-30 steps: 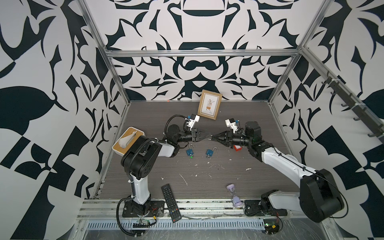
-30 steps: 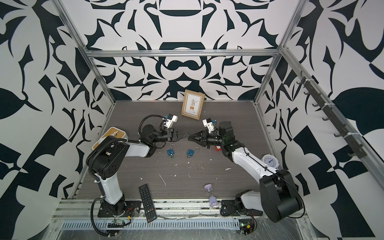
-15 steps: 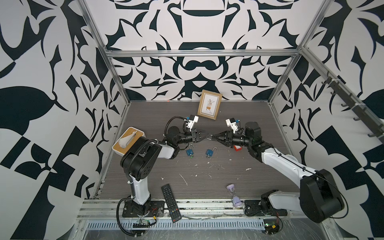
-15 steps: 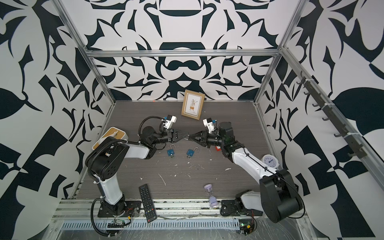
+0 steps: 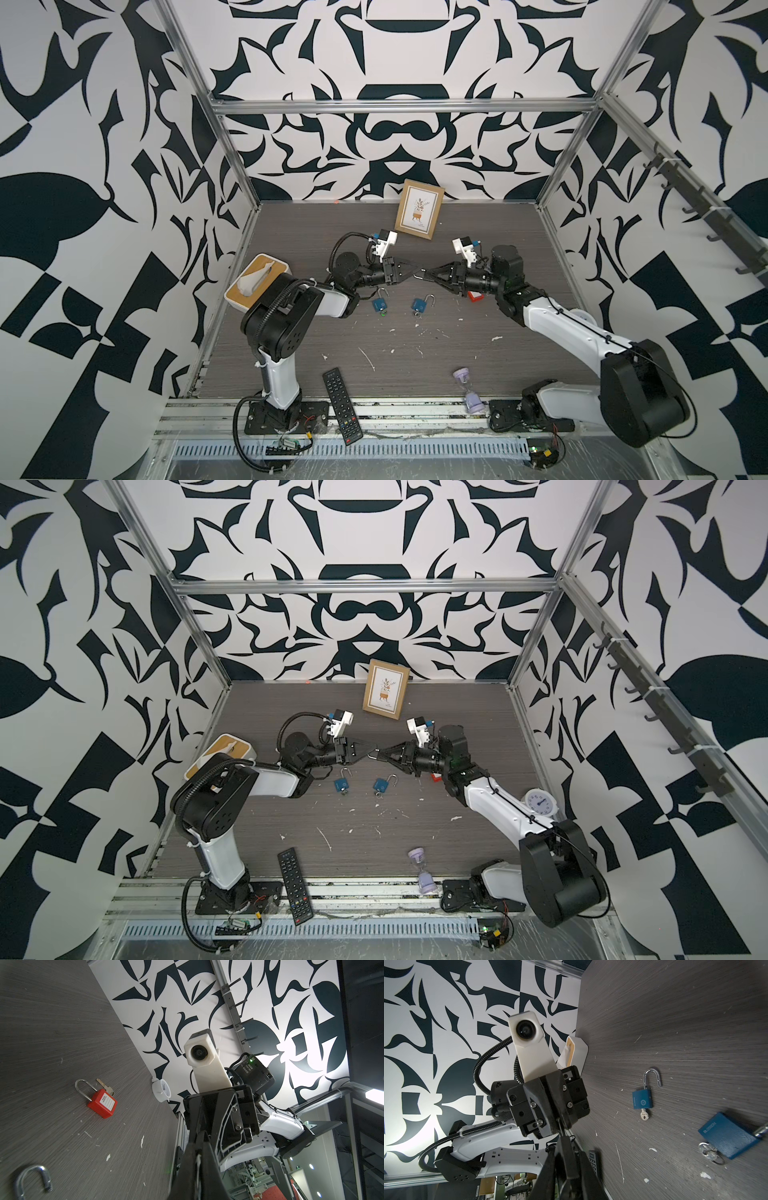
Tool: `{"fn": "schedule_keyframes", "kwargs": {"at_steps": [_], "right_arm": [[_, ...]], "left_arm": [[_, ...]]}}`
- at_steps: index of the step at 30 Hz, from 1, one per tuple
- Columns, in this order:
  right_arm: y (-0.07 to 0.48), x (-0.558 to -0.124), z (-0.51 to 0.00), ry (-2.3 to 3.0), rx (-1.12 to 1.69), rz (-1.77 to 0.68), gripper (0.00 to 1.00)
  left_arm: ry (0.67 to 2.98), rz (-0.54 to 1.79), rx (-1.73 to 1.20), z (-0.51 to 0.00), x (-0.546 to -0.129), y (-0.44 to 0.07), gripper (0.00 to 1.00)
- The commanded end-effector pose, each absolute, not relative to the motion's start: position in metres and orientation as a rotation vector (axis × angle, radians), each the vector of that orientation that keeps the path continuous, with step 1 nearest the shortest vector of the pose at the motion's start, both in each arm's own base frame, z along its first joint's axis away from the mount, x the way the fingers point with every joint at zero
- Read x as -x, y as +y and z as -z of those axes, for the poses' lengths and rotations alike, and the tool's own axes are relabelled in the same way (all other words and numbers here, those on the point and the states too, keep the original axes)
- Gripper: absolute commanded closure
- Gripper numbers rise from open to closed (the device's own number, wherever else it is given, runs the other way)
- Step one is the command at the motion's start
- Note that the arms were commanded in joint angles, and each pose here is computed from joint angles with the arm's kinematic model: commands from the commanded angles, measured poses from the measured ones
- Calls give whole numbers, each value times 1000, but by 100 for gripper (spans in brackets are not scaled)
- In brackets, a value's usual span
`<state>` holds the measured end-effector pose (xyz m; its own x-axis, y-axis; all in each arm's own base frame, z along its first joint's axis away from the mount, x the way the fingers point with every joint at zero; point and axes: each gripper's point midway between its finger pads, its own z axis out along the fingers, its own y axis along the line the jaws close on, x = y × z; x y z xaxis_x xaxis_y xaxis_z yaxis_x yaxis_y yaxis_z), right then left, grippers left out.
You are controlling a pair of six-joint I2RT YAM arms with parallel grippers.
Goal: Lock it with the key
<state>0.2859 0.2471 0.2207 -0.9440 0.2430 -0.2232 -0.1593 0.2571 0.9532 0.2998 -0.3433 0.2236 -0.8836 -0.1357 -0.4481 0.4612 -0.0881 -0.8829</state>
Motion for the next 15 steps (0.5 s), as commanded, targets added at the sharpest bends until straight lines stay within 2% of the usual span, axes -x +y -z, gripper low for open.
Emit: {"fn": "schedule_keyframes", "kwargs": {"at_steps": [1,8,15], "right_arm": [[249,-277,-245,2129,16,-1768,77],[248,-276,-247,2122,18,-1769,76],[250,-280,-246,2103,21,-1784,80]], "left_arm": [[1745,2006,-329,-235,-309,-340,100],[1748,2009,-316,-234,-312,-341,100],[1747,2023,-343,-236,-309,-343,100]]}}
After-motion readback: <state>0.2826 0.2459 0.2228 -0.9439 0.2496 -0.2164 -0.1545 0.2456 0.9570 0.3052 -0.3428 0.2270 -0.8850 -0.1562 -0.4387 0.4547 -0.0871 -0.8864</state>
